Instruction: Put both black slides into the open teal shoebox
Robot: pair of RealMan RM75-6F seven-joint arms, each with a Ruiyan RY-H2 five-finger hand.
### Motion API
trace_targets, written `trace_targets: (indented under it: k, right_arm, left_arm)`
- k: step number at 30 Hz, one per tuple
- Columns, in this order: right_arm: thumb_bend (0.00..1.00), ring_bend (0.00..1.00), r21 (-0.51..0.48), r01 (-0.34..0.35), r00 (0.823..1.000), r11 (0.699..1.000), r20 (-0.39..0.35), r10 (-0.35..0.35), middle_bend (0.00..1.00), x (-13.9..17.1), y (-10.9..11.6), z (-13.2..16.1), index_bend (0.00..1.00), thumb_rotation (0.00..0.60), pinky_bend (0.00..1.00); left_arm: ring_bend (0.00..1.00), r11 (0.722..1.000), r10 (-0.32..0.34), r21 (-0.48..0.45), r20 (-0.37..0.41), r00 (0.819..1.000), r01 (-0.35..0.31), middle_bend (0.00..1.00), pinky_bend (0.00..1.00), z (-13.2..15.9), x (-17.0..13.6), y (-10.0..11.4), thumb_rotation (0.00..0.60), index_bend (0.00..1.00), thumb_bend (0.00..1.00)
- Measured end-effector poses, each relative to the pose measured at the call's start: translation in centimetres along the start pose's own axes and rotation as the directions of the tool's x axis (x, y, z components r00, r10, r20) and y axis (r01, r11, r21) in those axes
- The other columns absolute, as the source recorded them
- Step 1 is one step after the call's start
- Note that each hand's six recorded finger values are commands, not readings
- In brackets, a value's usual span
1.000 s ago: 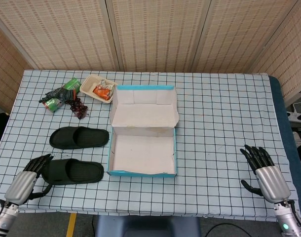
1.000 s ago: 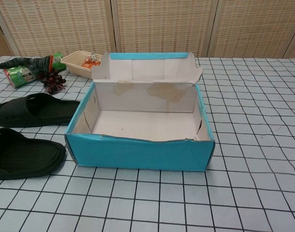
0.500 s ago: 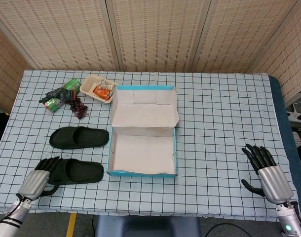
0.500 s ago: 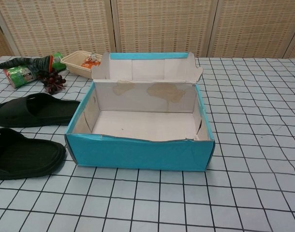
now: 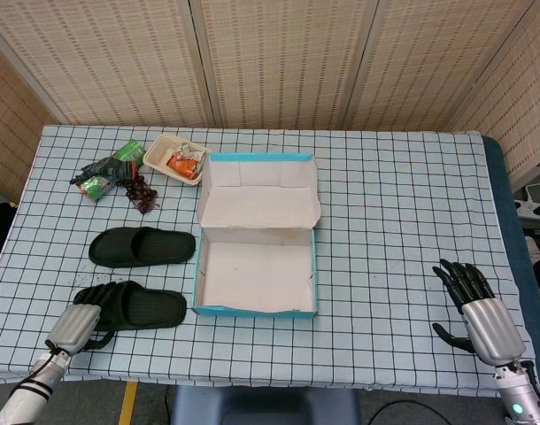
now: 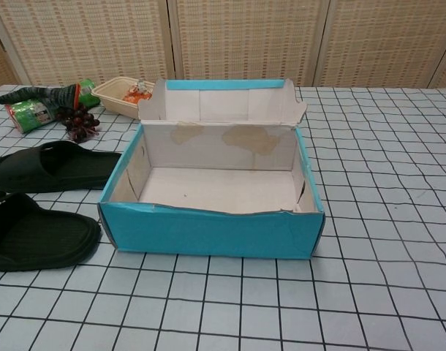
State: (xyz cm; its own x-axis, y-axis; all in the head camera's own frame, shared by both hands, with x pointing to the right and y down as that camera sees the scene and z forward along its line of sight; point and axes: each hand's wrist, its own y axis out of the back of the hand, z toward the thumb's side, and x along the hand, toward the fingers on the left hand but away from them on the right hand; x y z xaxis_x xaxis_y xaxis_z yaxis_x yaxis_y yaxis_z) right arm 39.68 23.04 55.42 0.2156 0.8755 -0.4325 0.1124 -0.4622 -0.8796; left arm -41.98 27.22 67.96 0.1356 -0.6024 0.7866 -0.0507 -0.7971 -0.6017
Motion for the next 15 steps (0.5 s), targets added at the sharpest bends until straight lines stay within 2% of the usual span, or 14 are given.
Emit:
trace_targets:
  k: [15]
  right_arm:
    - [0.12,0.00,-0.007,-0.013,1.000,1.000,0.011,0.013,0.00,-0.1,0.0,-0.2,0.00,0.600,0.00]
  left_arm:
    - [0.00,0.997,-0.013,0.082,-0.038,0.999,0.016,0.00,0.04,-0.8,1.0,-1.1,0.600,0.00,0.37]
